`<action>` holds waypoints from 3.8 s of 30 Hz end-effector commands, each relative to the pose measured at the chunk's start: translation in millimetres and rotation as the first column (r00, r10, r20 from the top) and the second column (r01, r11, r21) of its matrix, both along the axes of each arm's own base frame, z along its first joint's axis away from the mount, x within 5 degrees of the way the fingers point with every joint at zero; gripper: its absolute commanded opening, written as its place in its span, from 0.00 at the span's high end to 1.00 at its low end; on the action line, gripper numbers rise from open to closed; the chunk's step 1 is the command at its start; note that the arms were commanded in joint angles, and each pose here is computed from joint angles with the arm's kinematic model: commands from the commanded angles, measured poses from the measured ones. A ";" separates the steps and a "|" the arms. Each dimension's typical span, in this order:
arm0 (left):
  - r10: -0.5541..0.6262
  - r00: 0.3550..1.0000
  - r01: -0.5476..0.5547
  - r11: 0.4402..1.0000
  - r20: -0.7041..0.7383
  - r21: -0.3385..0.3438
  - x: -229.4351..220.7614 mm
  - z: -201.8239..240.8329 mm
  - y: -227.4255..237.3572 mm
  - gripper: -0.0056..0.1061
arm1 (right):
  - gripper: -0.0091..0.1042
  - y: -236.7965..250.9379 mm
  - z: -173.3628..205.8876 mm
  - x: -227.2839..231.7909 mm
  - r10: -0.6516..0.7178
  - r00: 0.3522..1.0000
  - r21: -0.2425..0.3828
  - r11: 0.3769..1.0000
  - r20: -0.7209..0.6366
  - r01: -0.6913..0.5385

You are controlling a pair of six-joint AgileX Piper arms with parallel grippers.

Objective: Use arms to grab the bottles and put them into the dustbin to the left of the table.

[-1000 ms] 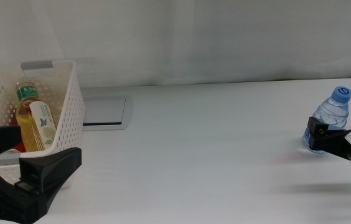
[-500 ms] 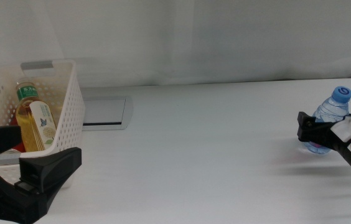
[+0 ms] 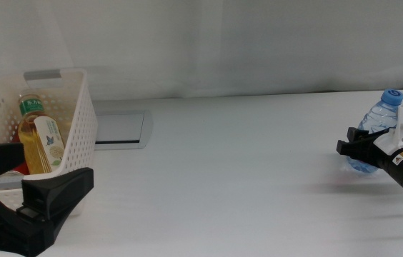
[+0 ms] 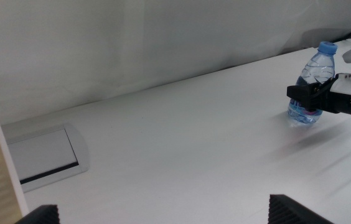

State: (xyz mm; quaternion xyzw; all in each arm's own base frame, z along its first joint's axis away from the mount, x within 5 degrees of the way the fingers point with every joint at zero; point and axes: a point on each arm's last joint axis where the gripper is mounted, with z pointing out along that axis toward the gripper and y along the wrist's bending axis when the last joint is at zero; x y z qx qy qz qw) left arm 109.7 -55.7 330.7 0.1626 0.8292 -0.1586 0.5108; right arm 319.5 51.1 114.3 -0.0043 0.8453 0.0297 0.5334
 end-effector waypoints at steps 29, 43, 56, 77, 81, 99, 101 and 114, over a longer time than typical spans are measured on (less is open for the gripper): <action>-0.009 1.000 0.009 1.000 0.011 -0.017 -1.0 0.1 -1.3 0.17 | 0.94 131.8 72.2 -65.9 0.704 0.695 -0.117 0.710 0.143 -0.695; -0.007 1.000 0.008 1.000 0.020 -0.021 -0.6 0.9 -1.4 0.17 | 0.94 161.7 17.4 -53.3 0.743 0.668 -0.069 0.669 0.045 -0.740; -0.008 1.000 0.009 1.000 0.025 -0.020 -0.4 1.2 -1.4 0.17 | 0.77 166.1 7.7 -58.3 0.740 0.672 -0.034 0.671 -0.018 -0.741; -0.008 1.000 0.009 1.000 0.026 -0.021 -0.4 1.4 -1.4 0.18 | 0.01 154.9 51.2 -62.4 0.686 0.727 -0.046 0.725 -0.029 -0.687; -0.007 0.999 0.008 1.000 0.032 -0.024 -0.1 1.9 -1.4 0.18 | 0.01 146.0 73.9 -69.2 0.673 0.738 -0.084 0.733 -0.058 -0.675; -0.002 0.998 0.005 0.999 0.058 -0.036 0.9 4.3 -1.6 0.18 | 0.01 27.2 187.2 -120.2 0.309 0.950 -0.124 0.942 -0.052 -0.313; -0.002 0.998 0.005 0.999 0.058 -0.036 0.9 4.3 -1.6 0.18 | 0.01 8.6 191.8 -130.3 0.243 0.970 -0.123 0.962 -0.028 -0.244; -0.016 0.996 0.016 1.000 0.091 -0.009 8.8 4.2 -4.8 0.18 | 0.01 -40.6 160.0 -235.3 0.076 0.977 -0.009 0.997 0.199 -0.075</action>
